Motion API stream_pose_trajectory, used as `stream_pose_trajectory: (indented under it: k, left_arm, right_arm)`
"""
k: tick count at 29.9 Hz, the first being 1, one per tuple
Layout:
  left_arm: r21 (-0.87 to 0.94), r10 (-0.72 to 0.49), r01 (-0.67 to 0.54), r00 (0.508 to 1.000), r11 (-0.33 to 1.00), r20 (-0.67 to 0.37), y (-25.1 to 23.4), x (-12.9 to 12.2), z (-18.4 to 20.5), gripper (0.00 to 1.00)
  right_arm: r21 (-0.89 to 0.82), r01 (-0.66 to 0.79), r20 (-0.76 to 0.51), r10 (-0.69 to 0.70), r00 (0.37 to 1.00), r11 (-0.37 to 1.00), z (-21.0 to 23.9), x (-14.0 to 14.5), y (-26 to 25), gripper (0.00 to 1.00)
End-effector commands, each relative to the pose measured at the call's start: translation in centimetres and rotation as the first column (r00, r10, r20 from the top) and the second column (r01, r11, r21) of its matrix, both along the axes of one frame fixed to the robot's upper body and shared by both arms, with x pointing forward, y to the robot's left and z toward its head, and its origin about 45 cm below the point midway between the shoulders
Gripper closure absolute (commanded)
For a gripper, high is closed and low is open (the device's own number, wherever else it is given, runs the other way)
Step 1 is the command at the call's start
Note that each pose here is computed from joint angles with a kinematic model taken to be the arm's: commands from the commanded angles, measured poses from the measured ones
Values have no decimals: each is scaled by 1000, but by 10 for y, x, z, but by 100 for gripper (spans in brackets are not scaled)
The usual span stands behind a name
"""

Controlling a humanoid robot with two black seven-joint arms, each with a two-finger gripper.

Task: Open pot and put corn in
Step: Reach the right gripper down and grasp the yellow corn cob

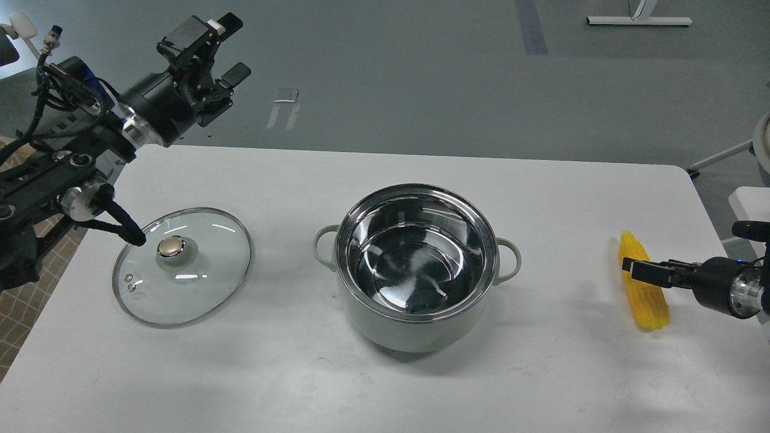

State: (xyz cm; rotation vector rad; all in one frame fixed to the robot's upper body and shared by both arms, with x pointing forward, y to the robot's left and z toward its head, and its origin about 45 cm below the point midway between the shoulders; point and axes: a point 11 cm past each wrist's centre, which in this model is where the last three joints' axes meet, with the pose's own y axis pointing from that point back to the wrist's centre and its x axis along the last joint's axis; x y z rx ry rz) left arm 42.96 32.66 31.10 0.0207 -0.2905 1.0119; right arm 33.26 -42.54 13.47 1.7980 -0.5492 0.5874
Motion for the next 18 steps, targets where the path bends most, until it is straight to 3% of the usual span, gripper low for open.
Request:
stream_pose_trajectory:
  k: [1,3,7,8,10,12,18]
  left_arm:
    - [1,-3,3,1000,1000,2,-1,-1,1,4]
    - [2,-2,2,1000,1000,3,0,-1,2,4]
    - [2,-2,2,1000,1000,3,0,-1,2,4]
    - [2,-2,2,1000,1000,3,0,-1,2,4]
    - [3,-1,1,1000,1000,3,1,-1,2,4]
    - [3,-1,1,1000,1000,3,1,-1,2,4]
    - [3,-1,1,1000,1000,3,1,-1,2,4]
  right_arm:
    - [0,6,-18,-6,1000,1000,-8,-5,0,8]
    - [-10,3,-24,-4,1000,1000,-9,-6,-1,14]
    - [-26,1,-40,-2,999,1000,-13,-9,-4,55]
    - [-24,2,-43,-3,999,1000,-15,-10,-3,58]
    - [-25,1,-53,-2,999,1000,-18,-13,-3,83]
    - [-23,1,-49,-2,999,1000,-16,-12,-2,100]
    - [2,-46,-19,46,999,999,-5,-7,13,100]
